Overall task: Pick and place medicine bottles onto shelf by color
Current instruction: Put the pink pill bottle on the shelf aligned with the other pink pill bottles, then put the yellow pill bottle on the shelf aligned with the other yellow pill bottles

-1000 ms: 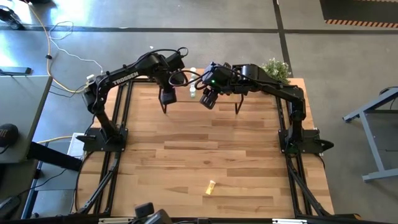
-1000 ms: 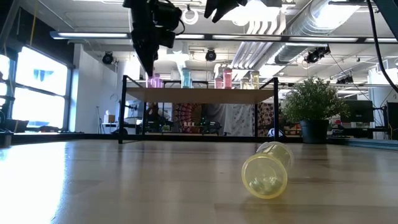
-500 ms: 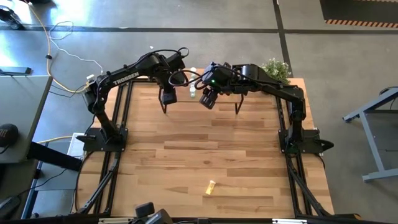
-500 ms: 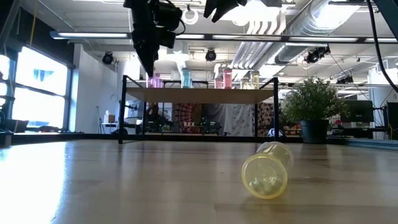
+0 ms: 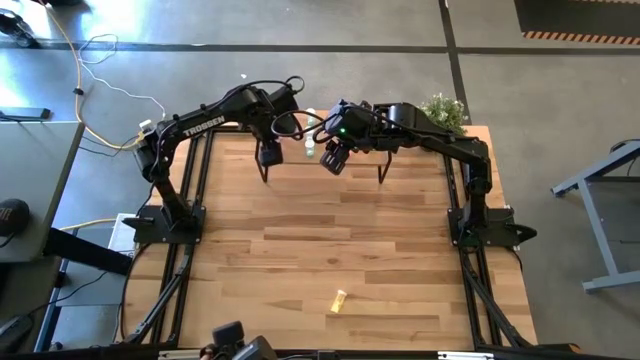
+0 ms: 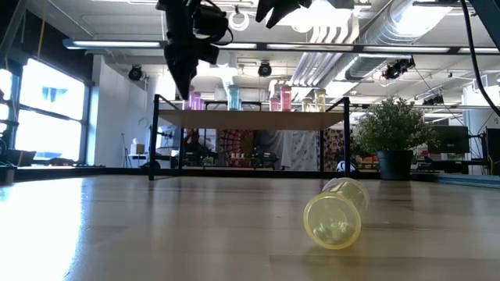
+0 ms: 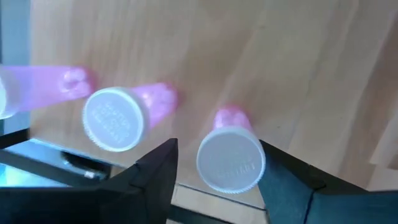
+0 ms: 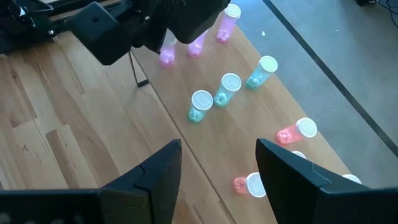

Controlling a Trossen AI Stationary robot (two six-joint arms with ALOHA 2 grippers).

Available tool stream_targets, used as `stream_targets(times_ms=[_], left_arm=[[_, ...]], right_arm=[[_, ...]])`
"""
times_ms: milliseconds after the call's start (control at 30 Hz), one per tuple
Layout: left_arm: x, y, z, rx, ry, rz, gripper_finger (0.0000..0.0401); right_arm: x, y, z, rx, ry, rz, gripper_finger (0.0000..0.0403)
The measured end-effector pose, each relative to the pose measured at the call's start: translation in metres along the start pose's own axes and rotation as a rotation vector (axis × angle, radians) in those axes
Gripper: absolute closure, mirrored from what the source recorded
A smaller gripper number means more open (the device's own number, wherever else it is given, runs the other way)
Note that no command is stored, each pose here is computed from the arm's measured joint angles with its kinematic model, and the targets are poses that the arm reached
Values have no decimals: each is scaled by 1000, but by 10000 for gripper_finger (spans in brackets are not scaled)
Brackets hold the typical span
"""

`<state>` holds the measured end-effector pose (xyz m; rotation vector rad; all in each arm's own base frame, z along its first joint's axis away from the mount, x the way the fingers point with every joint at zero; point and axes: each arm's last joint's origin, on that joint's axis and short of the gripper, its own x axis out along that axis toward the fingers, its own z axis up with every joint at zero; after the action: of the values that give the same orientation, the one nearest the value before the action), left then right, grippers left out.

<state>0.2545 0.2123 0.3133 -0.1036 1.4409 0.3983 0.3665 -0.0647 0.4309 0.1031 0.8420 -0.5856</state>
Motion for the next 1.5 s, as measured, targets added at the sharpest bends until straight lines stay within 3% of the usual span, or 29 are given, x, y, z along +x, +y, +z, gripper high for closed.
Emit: stream_targets(times_ms=[467,967,1167,1333,1500], left_arm=[[-5,-8,2,25,-10,7,201],[-64,-9,6,-69,-122,24,201],[-90,-19,-9,-113,-241,-118,202],[-116,-31,-22,-136,-381,-122,206],[-110,-52,-36,-167,-467,-152,206]], right_arm=[[0,0,0,0,0,0,205],[-4,10,-9,40,77,58,205],[-12,26,-19,15,124,75,205],[-21,40,-31,-14,177,54,205],[-32,59,-43,-43,198,48,205]])
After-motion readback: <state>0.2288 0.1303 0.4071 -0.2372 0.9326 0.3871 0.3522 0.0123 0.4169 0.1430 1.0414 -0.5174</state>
